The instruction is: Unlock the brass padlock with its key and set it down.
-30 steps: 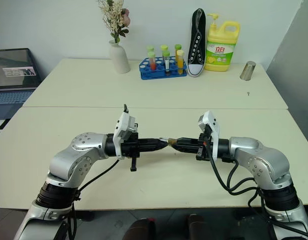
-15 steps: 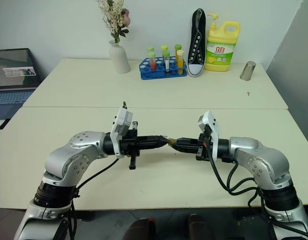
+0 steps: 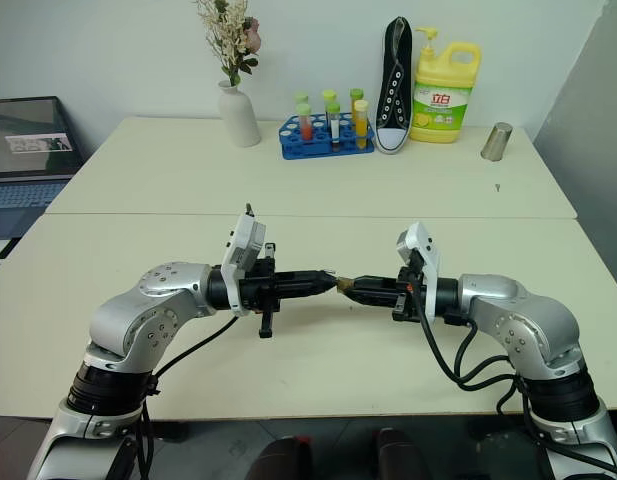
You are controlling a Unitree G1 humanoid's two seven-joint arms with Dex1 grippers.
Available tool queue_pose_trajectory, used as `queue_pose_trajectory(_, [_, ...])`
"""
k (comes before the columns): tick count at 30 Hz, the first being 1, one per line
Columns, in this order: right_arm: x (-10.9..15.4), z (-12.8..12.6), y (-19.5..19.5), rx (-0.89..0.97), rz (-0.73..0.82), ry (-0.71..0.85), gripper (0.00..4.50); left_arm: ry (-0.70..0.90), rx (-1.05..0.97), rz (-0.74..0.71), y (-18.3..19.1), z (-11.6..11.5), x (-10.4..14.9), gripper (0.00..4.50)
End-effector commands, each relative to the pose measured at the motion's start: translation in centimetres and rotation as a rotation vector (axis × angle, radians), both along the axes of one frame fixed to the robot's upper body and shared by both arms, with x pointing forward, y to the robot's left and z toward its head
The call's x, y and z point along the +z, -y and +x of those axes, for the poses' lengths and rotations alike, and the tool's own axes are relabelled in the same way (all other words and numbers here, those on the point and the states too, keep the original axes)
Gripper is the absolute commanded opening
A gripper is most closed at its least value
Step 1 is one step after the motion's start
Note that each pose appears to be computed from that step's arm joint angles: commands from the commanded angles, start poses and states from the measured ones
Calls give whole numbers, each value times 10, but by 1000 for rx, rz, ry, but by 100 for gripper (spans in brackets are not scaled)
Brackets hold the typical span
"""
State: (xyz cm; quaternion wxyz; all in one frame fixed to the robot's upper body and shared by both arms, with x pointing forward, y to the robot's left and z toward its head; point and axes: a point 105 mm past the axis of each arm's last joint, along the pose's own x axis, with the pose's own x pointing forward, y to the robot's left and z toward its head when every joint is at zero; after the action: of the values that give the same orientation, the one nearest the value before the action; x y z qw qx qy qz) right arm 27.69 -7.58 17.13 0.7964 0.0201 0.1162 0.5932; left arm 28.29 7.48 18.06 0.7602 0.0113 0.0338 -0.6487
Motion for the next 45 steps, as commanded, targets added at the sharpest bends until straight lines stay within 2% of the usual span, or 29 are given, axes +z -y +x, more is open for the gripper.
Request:
queue_pose_trajectory(1, [9,-4,-3,22,13,45,14,72,-17,-12,-1,-5,15,0])
queue_pose_trajectory(5, [9,-2,-1,12,18,37,14,139,0,33,-5,-6,14,0])
queue_pose_trajectory(11, [8,4,8,-45,61,-92,14,462,-8,284,-30,-12,-3,0])
queue_pose_trajectory(12, [6,3,8,-47,61,-116,14,519,-6,321,-35,-11,-7,18])
queue_pose_trajectory(14, [3,2,9,-49,61,-167,14,626,16,365,-43,-5,-11,58])
queue_pose_trajectory(17, [-5,1,8,-54,51,-238,14,761,4,390,-46,-4,-15,153])
queue_pose_trajectory(23, [-27,2,1,-104,35,-407,14,840,-41,355,-45,-14,-17,350])
queue_pose_trajectory(26, [-41,11,-1,-160,7,-474,14,851,-59,339,-42,-18,-16,442])
queue_pose_trajectory(33, [-65,19,-6,-199,-56,-599,14,862,-69,369,-45,-20,-22,450])
queue_pose_trajectory(39, [-75,22,0,-228,-100,-630,14,833,-58,364,-45,-23,-26,450])
queue_pose_trajectory(40, [-77,23,2,-239,-113,-633,85,824,-50,360,-45,-22,-26,450])
queue_pose_trajectory(43, [-81,26,9,-273,-148,-620,184,804,-39,354,-45,-21,-27,450])
queue_pose_trajectory(45, [-77,25,18,-288,-133,-617,251,737,1,325,-44,-17,-27,450])
